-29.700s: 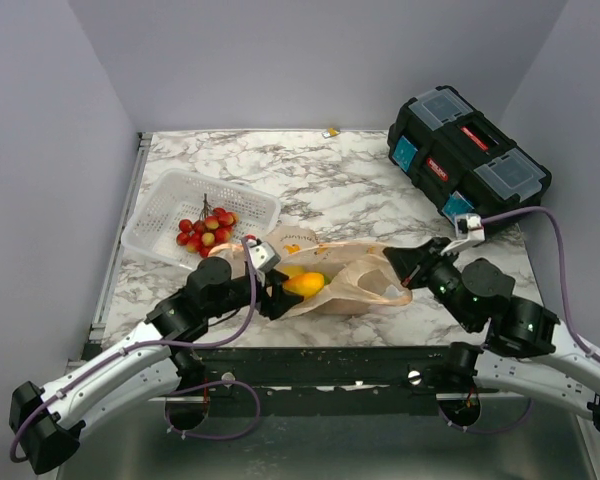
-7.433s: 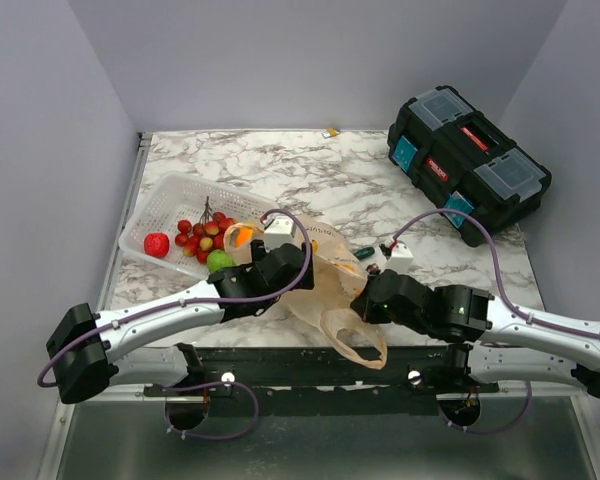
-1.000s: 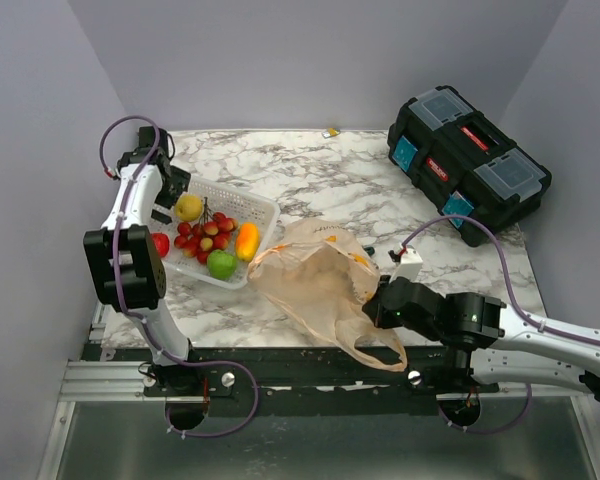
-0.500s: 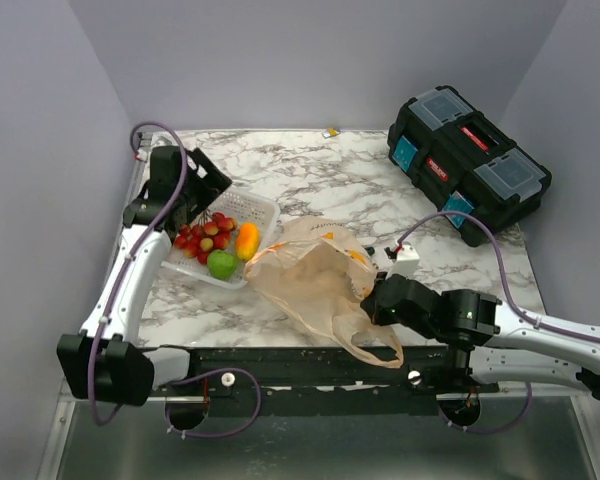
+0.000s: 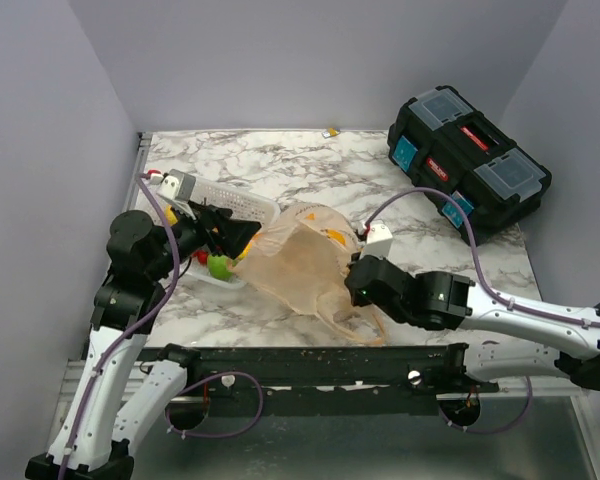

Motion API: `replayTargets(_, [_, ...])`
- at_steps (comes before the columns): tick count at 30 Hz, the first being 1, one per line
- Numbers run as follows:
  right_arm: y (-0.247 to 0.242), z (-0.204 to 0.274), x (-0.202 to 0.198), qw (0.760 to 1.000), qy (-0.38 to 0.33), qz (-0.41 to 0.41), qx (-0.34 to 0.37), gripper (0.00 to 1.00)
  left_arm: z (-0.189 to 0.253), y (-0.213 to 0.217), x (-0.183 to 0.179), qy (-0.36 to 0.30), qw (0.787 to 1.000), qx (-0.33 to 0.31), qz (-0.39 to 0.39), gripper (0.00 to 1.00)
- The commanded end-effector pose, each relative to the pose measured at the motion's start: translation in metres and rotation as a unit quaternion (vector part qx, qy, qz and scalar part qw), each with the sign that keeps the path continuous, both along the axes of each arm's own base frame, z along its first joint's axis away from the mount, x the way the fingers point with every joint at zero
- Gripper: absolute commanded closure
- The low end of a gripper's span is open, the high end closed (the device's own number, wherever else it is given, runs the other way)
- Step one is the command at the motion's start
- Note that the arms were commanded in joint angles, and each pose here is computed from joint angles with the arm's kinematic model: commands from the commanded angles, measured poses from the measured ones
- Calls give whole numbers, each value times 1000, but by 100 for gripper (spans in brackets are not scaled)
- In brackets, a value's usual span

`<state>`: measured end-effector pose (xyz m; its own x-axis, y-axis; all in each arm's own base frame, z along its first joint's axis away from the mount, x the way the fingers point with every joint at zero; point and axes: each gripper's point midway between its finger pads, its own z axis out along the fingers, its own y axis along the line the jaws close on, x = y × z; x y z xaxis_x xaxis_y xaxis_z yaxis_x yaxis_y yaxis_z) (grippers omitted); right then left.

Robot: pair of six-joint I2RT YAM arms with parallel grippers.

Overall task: Take the fake fruits out of the plastic bag
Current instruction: Place the plastic bag at the center of the board.

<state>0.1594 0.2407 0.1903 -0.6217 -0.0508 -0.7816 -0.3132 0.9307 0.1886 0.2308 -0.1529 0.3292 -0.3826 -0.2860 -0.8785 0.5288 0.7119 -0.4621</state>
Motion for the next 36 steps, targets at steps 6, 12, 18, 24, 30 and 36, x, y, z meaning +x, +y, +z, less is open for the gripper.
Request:
replayTargets(6, [45, 42, 16, 991, -79, 106, -23, 99, 75, -53, -119, -181, 931, -31, -315, 17])
replayTargets(12, [5, -17, -3, 997, -21, 66, -29, 99, 45, -63, -140, -161, 916, -43, -365, 17])
replayTargets(18, [-19, -50, -29, 998, 54, 17, 40, 99, 17, -76, -140, -130, 917, -54, -373, 18])
replayTargets(24, [-31, -67, -37, 995, 93, -18, 36, 99, 14, -82, -141, -130, 917, -49, -374, 18])
replayTargets(30, [-40, -57, -26, 995, 75, -57, 13, 99, 9, -78, -135, -130, 928, -31, -349, 16])
replayTargets(36, [-44, -24, -3, 996, 10, -91, 19, 99, 1, -69, -118, -126, 949, -11, -287, 12])
